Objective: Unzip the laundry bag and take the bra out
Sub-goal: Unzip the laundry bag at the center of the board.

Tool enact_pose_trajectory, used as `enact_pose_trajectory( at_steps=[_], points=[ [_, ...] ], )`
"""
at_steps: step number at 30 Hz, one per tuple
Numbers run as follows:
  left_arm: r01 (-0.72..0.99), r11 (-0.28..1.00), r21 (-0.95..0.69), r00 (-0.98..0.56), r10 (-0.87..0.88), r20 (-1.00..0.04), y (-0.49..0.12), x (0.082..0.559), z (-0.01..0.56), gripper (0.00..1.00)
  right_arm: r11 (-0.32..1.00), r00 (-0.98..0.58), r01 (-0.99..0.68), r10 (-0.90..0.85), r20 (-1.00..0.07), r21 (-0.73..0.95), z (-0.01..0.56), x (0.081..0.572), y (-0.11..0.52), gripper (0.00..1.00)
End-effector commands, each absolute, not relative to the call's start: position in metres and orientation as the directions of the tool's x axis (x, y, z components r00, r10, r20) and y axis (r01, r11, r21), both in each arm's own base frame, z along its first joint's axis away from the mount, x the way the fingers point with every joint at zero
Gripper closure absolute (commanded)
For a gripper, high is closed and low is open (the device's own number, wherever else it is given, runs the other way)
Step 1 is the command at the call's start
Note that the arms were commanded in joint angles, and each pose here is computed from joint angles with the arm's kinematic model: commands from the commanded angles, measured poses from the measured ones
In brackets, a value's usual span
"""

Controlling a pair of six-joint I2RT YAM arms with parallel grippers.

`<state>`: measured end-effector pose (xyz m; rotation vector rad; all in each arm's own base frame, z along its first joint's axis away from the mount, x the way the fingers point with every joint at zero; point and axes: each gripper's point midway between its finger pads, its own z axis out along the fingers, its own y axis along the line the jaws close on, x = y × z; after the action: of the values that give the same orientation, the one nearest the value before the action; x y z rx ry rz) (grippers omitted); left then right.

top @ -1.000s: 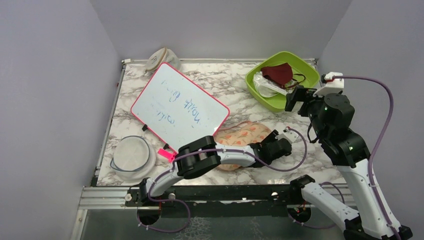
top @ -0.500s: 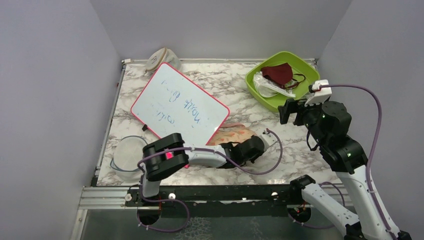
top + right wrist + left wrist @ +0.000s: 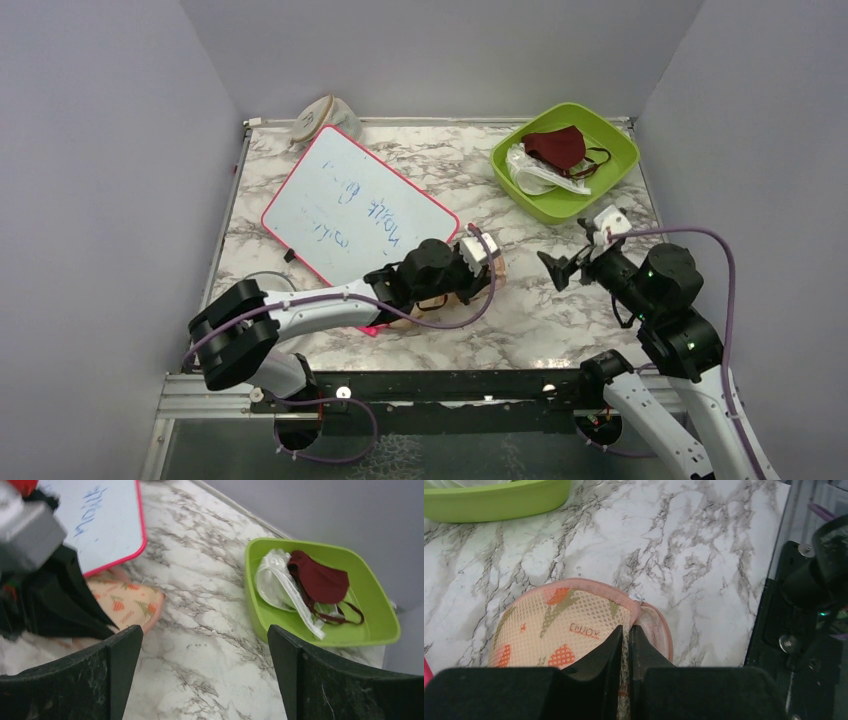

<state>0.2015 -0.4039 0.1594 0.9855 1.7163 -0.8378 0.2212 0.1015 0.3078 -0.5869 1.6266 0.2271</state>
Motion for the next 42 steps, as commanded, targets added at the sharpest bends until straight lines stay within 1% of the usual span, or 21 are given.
enact_pose_trajectory(
  at_steps=[1,3,4,6,8,9,11,13,14,16,17,19,26,28,31,34,37,39,42],
  points=[
    [0.951,0.299,-0.076,-0.121,0.135,-0.983,-0.397,0.177,0.198,1.0,0.554,0.267,-0.709,-0.363,-0.893,-0.437,0.295,0.184,0.14,0.06],
    [0.957,0.288,-0.03,-0.067,0.118,-0.991,-0.391,0.174,0.209,1.0,0.48,0.309,-0.738,-0.385,-0.87,-0.474,0.282,0.177,0.146,0.04],
    [0.957,0.29,-0.009,-0.043,0.111,-0.993,-0.388,0.174,0.212,1.0,0.421,0.334,-0.758,-0.406,-0.851,-0.498,0.272,0.171,0.149,0.05],
    [0.953,0.302,0.033,0.007,0.087,-0.996,-0.381,0.175,0.221,1.0,0.297,0.389,-0.794,-0.421,-0.819,-0.53,0.256,0.159,0.157,0.09],
    [0.947,0.315,0.065,0.046,0.069,-0.997,-0.375,0.175,0.225,1.0,0.2,0.435,-0.818,-0.398,-0.807,-0.539,0.245,0.148,0.166,0.22],
    [0.945,0.317,0.077,0.061,0.061,-0.996,-0.373,0.175,0.227,1.0,0.181,0.437,-0.829,-0.38,-0.815,-0.528,0.242,0.144,0.17,0.27],
    [0.944,0.315,0.101,0.089,0.051,-0.995,-0.37,0.174,0.234,1.0,0.172,0.405,-0.86,-0.342,-0.848,-0.48,0.238,0.141,0.176,0.32],
    [0.94,0.319,0.124,0.113,0.054,-0.992,-0.368,0.175,0.236,1.0,0.152,0.374,-0.887,-0.318,-0.871,-0.436,0.233,0.139,0.181,0.35],
    [0.938,0.32,0.132,0.121,0.054,-0.991,-0.367,0.175,0.237,1.0,0.156,0.338,-0.905,-0.305,-0.891,-0.396,0.231,0.139,0.184,0.38],
    [0.937,0.321,0.14,0.13,0.054,-0.99,-0.367,0.175,0.238,1.0,0.186,0.228,-0.94,-0.279,-0.933,-0.285,0.224,0.146,0.19,0.44],
    [0.937,0.318,0.144,0.134,0.052,-0.99,-0.367,0.175,0.239,1.0,0.201,0.196,-0.946,-0.271,-0.942,-0.255,0.223,0.15,0.193,0.47],
    [0.939,0.309,0.151,0.143,0.048,-0.989,-0.367,0.173,0.242,1.0,0.263,0.132,-0.943,-0.265,-0.955,-0.203,0.22,0.165,0.194,0.47],
    [0.939,0.302,0.165,0.16,0.04,-0.986,-0.365,0.171,0.245,1.0,0.325,0.155,-0.911,-0.299,-0.942,-0.253,0.213,0.19,0.192,0.48],
    [0.94,0.296,0.167,0.162,0.042,-0.986,-0.366,0.171,0.245,1.0,0.304,0.171,-0.917,-0.286,-0.943,-0.259,0.215,0.189,0.195,0.49],
    [0.946,0.28,0.161,0.155,0.043,-0.987,-0.369,0.169,0.243,1.0,0.23,0.205,-0.935,-0.273,-0.94,-0.271,0.213,0.183,0.202,0.49],
    [0.953,0.265,0.15,0.143,0.043,-0.989,-0.371,0.166,0.241,1.0,0.225,0.216,-0.934,-0.26,-0.941,-0.277,0.217,0.186,0.205,0.49],
    [0.954,0.261,0.145,0.138,0.045,-0.989,-0.372,0.166,0.239,1.0,0.249,0.216,-0.925,-0.272,-0.938,-0.286,0.217,0.193,0.204,0.57],
    [0.954,0.263,0.145,0.138,0.046,-0.989,-0.372,0.167,0.239,1.0,0.242,0.224,-0.924,-0.284,-0.932,-0.295,0.215,0.194,0.203,0.63],
    [0.954,0.264,0.143,0.135,0.047,-0.99,-0.373,0.167,0.239,1.0,0.234,0.242,-0.922,-0.272,-0.931,-0.308,0.218,0.192,0.204,0.67]
  ],
)
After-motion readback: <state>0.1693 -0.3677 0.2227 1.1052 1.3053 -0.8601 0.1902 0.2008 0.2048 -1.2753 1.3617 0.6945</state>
